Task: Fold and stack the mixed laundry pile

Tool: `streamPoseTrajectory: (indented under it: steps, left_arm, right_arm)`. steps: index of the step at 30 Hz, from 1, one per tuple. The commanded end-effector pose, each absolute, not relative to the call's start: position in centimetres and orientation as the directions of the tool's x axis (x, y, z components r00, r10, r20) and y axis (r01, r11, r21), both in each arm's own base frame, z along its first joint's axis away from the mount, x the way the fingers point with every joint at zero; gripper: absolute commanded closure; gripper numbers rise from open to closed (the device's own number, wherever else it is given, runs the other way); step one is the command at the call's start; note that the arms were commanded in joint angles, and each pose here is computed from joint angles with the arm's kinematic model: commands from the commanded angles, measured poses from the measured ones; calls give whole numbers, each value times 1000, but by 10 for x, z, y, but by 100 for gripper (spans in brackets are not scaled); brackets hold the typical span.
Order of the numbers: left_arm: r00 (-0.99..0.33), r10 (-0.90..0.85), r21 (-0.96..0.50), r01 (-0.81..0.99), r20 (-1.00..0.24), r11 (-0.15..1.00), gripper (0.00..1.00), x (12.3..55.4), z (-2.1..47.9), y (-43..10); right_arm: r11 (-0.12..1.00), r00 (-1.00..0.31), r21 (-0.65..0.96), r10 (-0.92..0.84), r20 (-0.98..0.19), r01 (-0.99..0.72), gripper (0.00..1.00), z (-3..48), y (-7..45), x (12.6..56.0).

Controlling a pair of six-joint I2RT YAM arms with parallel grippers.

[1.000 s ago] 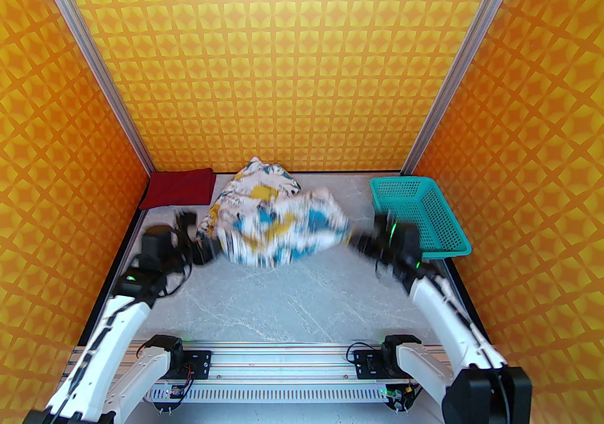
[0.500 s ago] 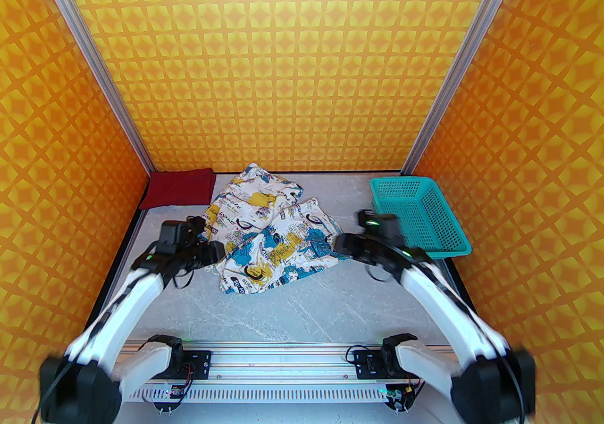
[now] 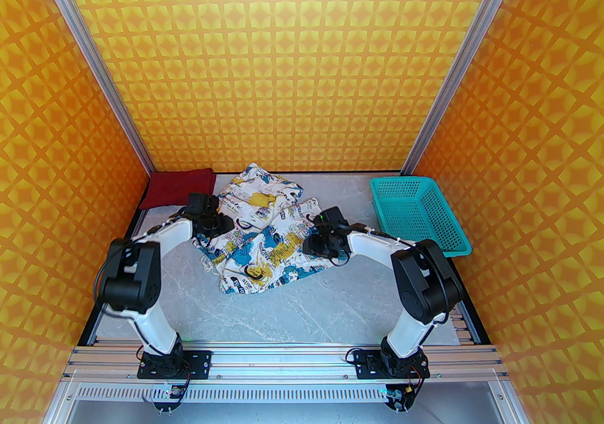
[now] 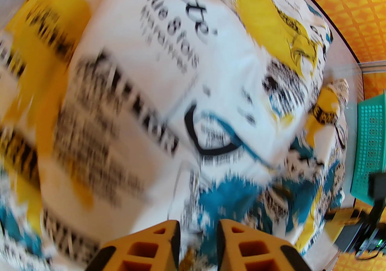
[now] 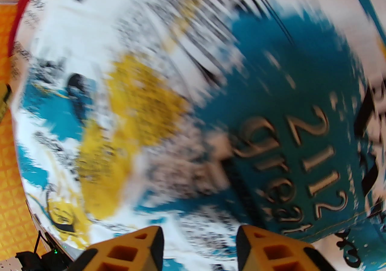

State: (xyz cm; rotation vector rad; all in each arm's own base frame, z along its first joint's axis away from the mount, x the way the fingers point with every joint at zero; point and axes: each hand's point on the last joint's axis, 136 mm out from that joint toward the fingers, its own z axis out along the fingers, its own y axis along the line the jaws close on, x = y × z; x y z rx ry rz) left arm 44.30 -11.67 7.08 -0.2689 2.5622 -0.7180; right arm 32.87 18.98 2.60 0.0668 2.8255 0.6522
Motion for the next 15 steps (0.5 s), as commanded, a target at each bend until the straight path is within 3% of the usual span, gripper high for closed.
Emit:
streamPoseTrajectory:
  steps: [1, 9, 15]
  left_arm:
    - [-876, -279, -512, -43, -393, 858, 74, 452, 63, -115]
    - [-900, -241, -495, -34, -362, 869, 75, 452, 44, -117]
    - [-895, -191, -491, 35, -403, 871, 72, 449, 71, -124]
  right_arm:
    - [911, -974, 406, 156, -162, 78, 61, 11, 173, 298]
    - [904, -975, 392, 210, -69, 167, 74, 1, 142, 212]
    - [916, -964, 391, 179, -197, 90, 71, 56, 139, 222]
